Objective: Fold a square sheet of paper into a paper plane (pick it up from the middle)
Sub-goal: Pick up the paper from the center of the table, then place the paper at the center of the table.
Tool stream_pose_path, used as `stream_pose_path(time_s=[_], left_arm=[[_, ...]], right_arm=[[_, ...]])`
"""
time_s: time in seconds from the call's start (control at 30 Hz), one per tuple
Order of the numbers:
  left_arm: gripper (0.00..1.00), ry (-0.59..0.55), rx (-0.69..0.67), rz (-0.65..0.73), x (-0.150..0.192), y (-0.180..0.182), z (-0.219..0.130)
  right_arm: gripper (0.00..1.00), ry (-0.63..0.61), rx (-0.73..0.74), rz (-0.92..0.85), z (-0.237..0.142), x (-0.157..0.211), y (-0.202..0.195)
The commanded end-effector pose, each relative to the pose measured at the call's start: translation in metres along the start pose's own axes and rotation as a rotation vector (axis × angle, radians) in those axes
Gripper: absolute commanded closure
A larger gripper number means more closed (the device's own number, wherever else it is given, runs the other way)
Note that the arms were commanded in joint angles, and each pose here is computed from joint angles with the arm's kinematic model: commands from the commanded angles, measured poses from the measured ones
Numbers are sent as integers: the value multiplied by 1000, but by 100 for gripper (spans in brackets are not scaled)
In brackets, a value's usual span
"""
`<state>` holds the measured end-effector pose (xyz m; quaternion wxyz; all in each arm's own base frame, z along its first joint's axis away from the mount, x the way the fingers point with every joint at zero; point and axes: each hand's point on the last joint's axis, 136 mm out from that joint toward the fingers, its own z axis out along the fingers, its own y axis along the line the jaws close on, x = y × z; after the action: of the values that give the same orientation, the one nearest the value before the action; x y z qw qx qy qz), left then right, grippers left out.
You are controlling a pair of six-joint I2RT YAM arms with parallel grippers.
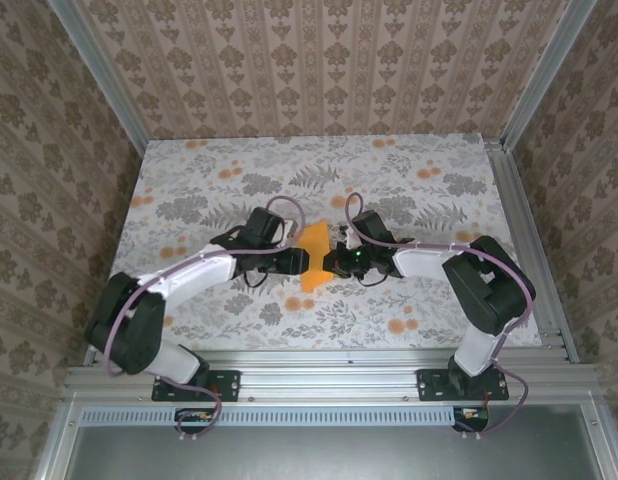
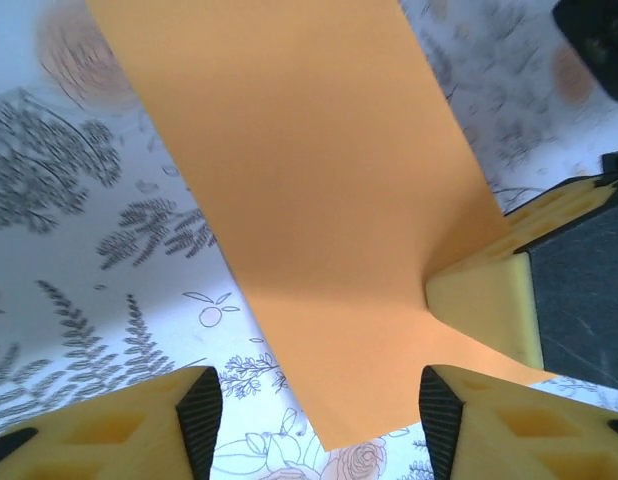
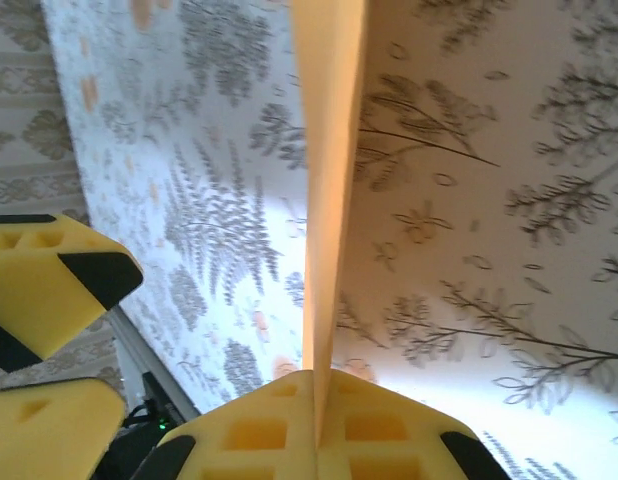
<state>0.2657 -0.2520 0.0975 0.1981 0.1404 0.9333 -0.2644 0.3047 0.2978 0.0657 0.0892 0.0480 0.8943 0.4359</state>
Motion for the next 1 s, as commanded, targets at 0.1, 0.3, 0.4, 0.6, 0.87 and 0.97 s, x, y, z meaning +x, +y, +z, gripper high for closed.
stream_pose_path(time_s=[0.1,0.3,0.4,0.6,0.87,0.97], left_arm=[[31,-72,58,-145,3,1,-32],[27,-188,149,-258,-5,-3,-60],[27,-214,210,-300,-7,-10,-66],[27,-227,249,-326,-8,-14,-69],[26,-212,222,-321,0,-5,-62],[26,-202,232,-324,0,-4,-57]], right_arm=[[94,-73,-146,-38,-24,-13,53],[95,-118,-210,-70,-40,-21,80],[95,-135,-247,-72,-45,-25,91],[93,-145,-288,-62,-48,-27,99],[91,-69,-134,19,-31,-5,57],[90,-30,-27,10,-24,13,36]])
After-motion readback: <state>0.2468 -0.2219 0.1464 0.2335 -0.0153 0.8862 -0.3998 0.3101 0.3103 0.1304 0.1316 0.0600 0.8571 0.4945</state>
